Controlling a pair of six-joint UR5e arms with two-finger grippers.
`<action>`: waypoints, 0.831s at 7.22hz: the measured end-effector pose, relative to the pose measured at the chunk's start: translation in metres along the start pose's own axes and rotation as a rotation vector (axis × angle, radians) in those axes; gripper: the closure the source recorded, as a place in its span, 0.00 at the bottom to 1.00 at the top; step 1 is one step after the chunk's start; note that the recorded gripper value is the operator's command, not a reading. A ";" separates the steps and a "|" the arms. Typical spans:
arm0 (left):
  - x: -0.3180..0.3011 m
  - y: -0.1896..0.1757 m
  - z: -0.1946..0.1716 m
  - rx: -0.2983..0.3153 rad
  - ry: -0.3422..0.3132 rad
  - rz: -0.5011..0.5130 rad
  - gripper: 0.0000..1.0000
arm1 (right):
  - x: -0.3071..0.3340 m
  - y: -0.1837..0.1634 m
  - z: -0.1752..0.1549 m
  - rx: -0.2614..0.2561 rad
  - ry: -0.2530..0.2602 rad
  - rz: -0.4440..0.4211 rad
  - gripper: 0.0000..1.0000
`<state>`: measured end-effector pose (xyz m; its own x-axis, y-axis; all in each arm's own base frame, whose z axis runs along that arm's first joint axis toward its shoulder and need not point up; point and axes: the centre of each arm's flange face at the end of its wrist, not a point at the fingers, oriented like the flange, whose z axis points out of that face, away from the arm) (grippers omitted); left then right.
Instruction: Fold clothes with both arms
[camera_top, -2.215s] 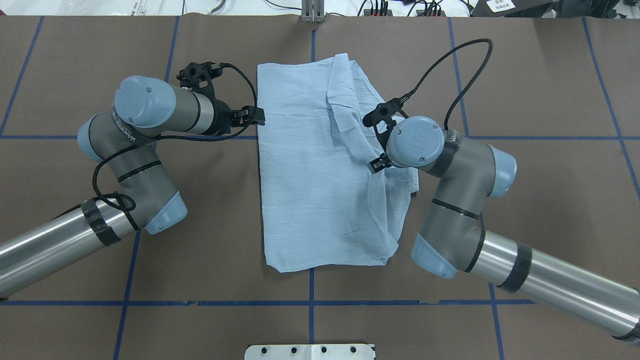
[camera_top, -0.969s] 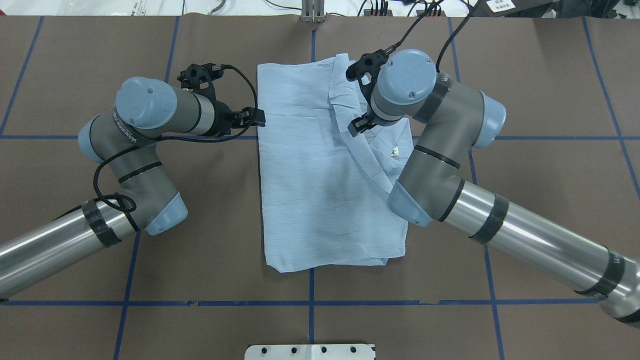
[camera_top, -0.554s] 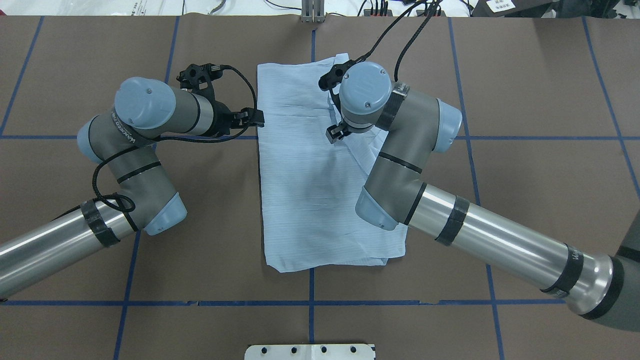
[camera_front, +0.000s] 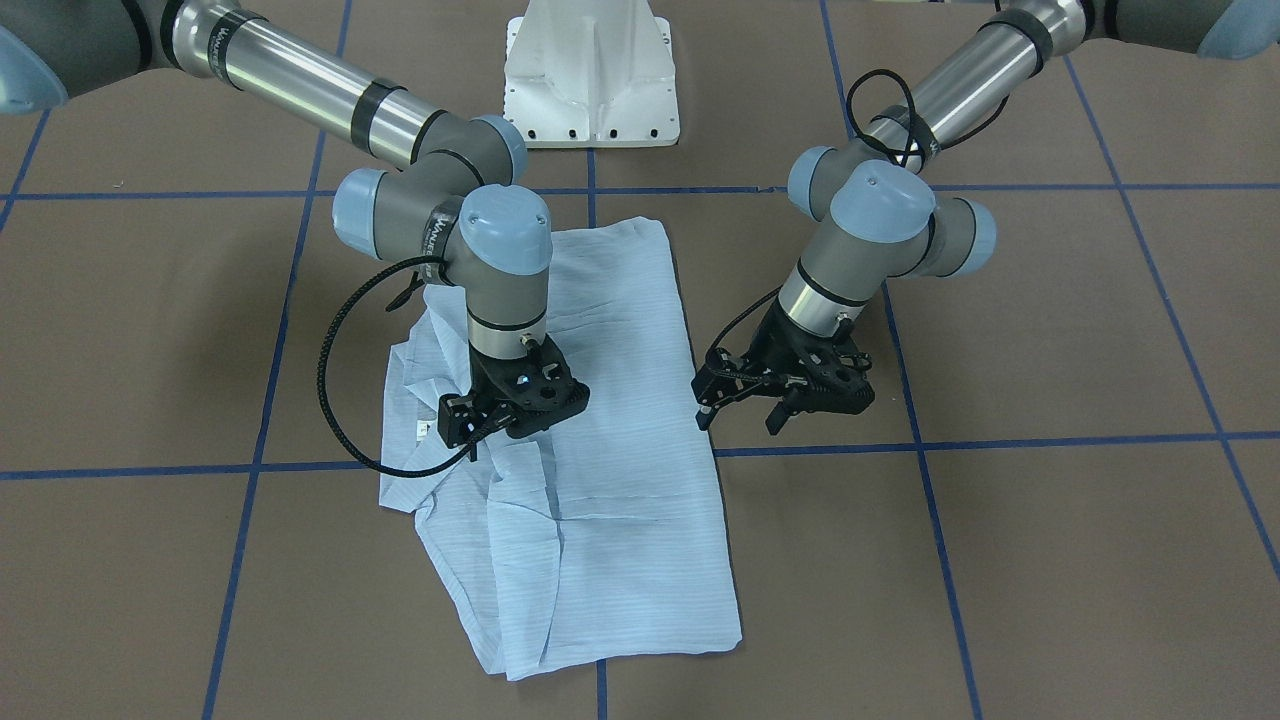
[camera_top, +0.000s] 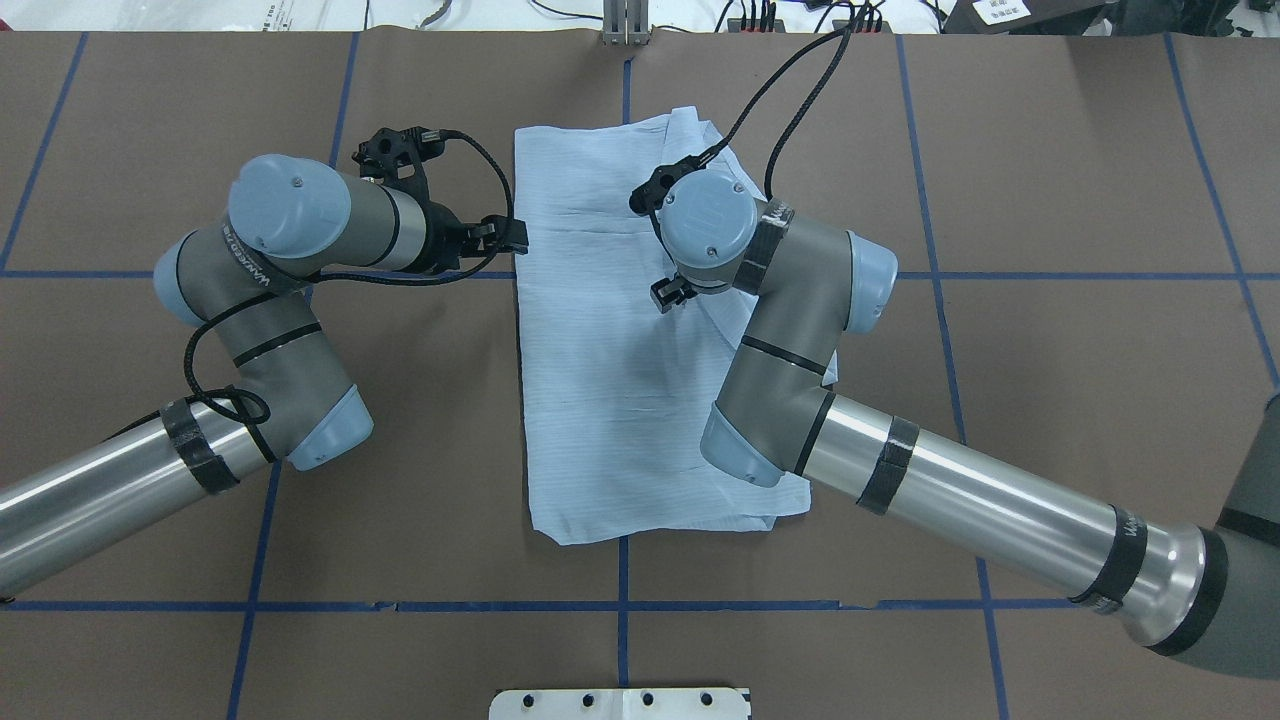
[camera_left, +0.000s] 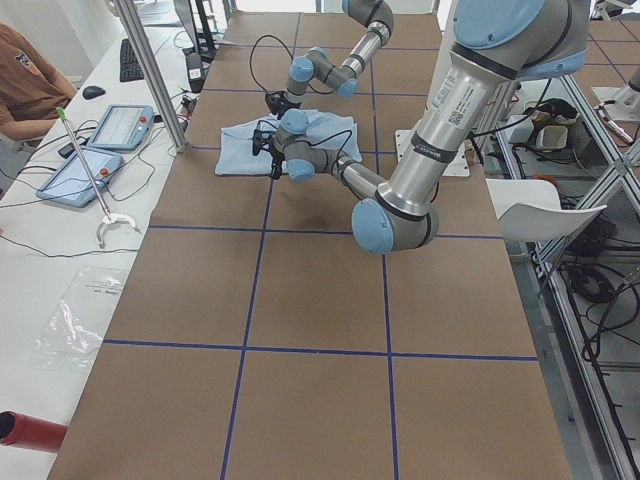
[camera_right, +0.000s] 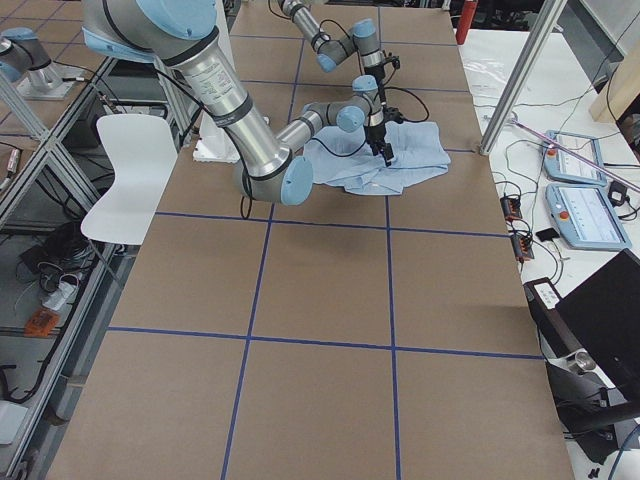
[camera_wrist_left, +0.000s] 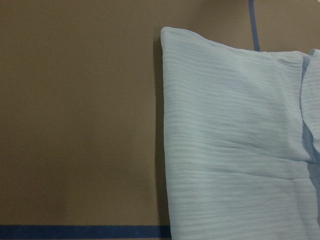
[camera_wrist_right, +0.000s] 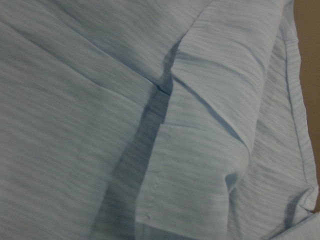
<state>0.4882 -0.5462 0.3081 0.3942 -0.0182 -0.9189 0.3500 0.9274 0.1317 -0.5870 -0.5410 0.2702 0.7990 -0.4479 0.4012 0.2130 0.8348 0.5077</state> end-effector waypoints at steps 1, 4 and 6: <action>0.001 0.000 0.000 0.000 0.002 -0.001 0.00 | 0.002 0.002 0.003 -0.004 0.003 0.000 0.00; 0.005 0.000 0.000 0.000 0.005 -0.005 0.00 | 0.018 0.005 0.010 -0.010 0.018 0.006 0.00; 0.007 0.000 0.000 -0.001 0.006 -0.006 0.00 | 0.047 -0.005 0.007 -0.007 0.026 0.025 0.00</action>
<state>0.4908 -0.5460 0.3014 0.3866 -0.0216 -0.9220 0.3517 0.9276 0.1257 -0.5546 -0.5685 0.2916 0.8183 -0.4188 0.3936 0.1970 0.8477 0.4925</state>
